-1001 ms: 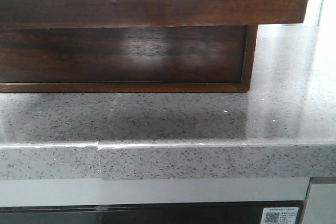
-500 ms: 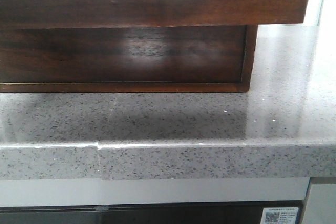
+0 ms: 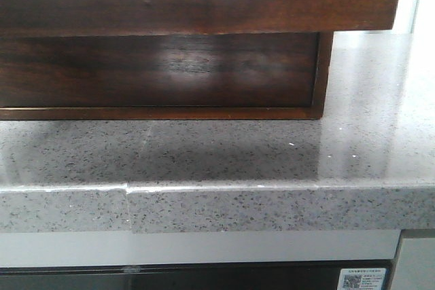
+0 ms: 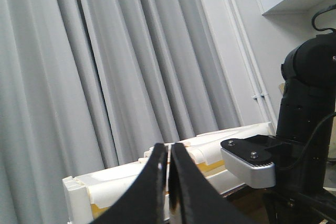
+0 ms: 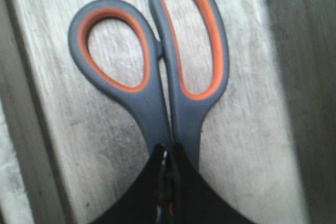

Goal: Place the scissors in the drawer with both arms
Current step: 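Lower the scissors into the drawer and open the right gripper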

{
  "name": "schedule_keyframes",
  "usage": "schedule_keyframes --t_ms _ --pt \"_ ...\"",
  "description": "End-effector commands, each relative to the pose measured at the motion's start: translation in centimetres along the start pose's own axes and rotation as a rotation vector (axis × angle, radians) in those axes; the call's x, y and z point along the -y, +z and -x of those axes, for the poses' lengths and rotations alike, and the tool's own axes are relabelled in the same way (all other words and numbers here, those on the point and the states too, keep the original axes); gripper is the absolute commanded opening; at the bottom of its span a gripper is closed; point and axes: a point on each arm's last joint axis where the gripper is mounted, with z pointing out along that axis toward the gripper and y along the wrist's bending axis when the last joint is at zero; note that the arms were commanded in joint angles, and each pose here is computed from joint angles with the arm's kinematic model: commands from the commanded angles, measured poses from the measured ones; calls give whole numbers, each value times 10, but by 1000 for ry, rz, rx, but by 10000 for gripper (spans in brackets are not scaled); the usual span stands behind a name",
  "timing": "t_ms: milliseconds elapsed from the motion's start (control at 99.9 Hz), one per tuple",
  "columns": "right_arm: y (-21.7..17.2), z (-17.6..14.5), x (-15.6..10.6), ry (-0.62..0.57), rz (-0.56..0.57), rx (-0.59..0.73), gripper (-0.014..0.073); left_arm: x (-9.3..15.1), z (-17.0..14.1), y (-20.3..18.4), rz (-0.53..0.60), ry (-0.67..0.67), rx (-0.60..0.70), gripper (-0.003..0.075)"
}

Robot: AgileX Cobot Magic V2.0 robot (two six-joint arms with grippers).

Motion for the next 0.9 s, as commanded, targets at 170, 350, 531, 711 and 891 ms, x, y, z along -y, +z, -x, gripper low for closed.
schedule_keyframes --t_ms 170,350,531,711,891 --pt "-55 13 13 3 -128 141 -58 -2 14 3 -2 -24 80 -22" --pt "-83 15 14 45 -148 199 -57 -2 14 3 -2 -24 80 -22" --pt "-120 7 5 64 -145 298 -57 -2 14 3 -2 -24 80 -22" --pt "-169 -4 -8 76 -154 454 -57 -2 14 3 -1 -24 74 -22" --pt "-209 -22 -19 76 -200 556 -47 -2 13 3 -1 -24 72 -22"
